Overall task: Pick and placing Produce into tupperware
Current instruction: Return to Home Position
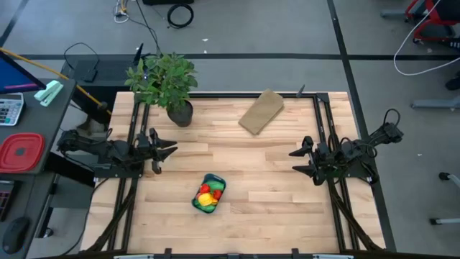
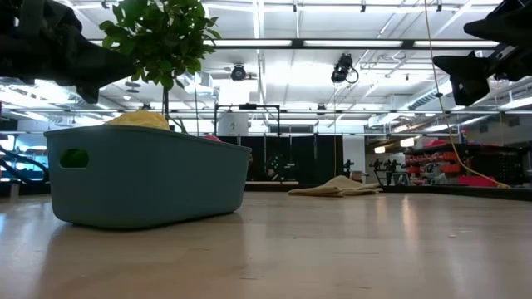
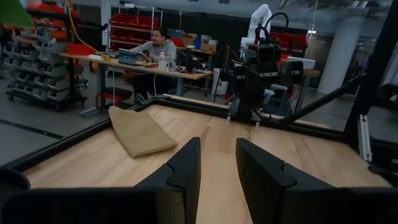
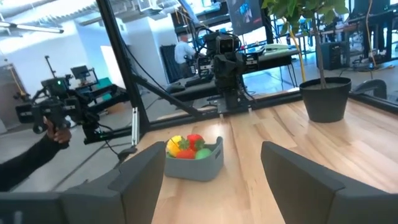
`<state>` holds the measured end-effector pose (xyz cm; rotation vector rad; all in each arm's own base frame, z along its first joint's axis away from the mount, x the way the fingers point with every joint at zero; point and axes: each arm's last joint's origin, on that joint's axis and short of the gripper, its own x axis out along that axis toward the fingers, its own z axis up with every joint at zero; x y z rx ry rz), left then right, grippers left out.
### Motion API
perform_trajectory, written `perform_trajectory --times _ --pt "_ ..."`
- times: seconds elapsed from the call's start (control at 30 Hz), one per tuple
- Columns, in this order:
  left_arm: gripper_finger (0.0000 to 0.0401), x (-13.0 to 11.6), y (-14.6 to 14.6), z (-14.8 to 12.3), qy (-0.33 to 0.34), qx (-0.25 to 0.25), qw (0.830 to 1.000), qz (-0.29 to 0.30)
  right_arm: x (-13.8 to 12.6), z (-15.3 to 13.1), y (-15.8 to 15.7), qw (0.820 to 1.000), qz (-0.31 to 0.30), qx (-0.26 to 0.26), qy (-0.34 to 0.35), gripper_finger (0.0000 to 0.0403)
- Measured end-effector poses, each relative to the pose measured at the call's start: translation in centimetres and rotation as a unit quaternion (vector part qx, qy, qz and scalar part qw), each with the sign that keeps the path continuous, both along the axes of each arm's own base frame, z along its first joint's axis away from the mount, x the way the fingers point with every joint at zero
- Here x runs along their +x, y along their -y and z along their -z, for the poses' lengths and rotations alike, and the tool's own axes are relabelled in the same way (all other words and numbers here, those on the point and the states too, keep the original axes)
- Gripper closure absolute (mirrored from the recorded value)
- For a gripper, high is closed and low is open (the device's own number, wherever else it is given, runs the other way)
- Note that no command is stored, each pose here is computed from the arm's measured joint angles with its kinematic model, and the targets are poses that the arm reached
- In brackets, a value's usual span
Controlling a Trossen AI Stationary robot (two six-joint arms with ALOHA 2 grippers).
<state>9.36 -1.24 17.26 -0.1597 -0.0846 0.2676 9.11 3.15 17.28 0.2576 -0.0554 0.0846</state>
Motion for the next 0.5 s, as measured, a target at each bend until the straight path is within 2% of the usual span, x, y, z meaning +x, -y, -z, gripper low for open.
perform_trajectory --times 0.2,0.5 --pt "0.0294 0.0 0.0 0.03 -0.012 0.038 0.999 -0.003 0.29 0.38 -0.14 0.999 0.001 -0.029 -0.02 0.0128" --pt "0.0294 0.01 0.0 0.04 -0.014 0.045 0.999 -0.003 0.62 0.84 -0.29 0.998 0.001 -0.047 -0.046 0.0128"
